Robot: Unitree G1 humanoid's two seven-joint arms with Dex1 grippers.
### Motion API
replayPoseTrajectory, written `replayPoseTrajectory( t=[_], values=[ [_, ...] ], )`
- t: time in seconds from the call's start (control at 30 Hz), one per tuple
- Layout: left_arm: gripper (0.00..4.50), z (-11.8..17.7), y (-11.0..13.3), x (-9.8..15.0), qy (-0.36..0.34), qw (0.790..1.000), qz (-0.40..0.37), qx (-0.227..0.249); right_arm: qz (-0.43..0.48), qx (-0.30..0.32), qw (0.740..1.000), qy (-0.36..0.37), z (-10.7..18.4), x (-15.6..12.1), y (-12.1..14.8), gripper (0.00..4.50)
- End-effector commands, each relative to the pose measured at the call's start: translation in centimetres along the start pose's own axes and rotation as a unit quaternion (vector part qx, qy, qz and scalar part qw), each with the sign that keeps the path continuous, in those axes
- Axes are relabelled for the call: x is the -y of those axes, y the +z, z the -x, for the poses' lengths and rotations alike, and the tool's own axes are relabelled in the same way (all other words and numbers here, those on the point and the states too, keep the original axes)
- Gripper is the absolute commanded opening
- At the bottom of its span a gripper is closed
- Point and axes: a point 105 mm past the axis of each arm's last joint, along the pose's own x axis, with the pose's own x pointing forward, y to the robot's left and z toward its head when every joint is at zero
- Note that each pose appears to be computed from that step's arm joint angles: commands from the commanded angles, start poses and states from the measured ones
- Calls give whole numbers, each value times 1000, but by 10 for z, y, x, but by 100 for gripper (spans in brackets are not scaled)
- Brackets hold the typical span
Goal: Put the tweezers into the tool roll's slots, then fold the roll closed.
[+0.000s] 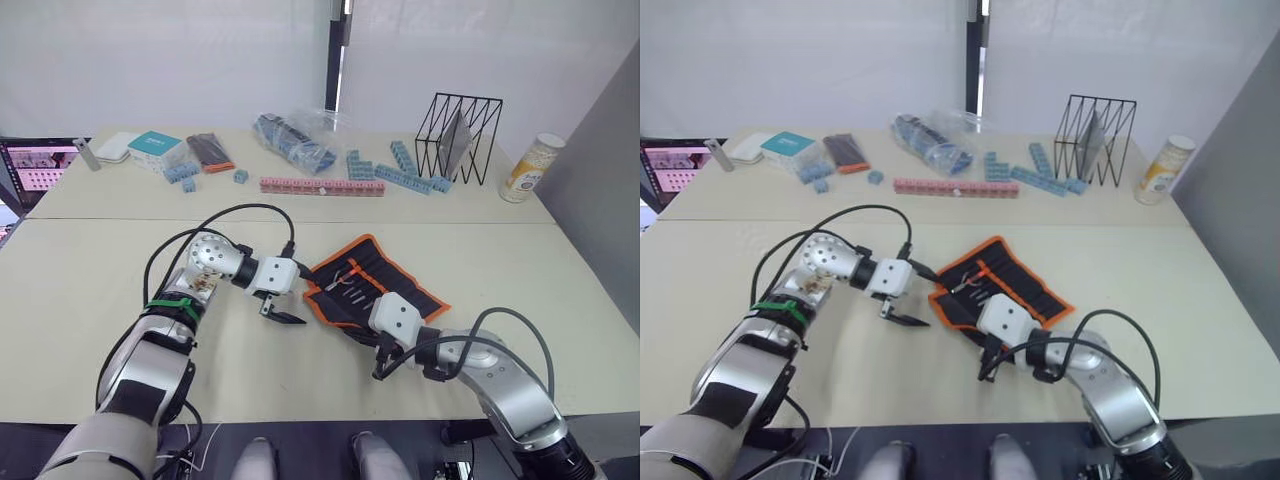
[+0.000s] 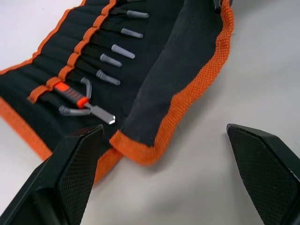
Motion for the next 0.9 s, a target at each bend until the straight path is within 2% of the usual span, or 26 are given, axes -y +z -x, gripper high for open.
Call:
replayPoseTrajectory(
  t=[0.03, 0.23, 0.4, 0.57, 0.7, 0.9],
  values=[
    [366, -3, 10, -12, 11, 1000, -24, 9, 14, 10, 1000, -16, 4, 3, 8, 0],
    [165, -6, 10, -17, 22, 999, -41, -1, 18, -9, 999, -34, 7, 6, -1, 0],
    [3, -6, -7, -15, 24, 995, -70, -66, 39, -49, 997, -53, 8, 17, -22, 0],
    [3, 0, -10, -15, 47, 995, -59, -61, 69, -69, 993, -61, 3, 33, -34, 0],
    [3, 10, -17, -10, 67, 995, -38, -56, 85, -63, 993, -58, -5, 44, -32, 0],
    [3, 46, -38, 5, 117, 990, 4, -83, 127, -48, 989, -51, -30, 62, -23, 0]
  ],
)
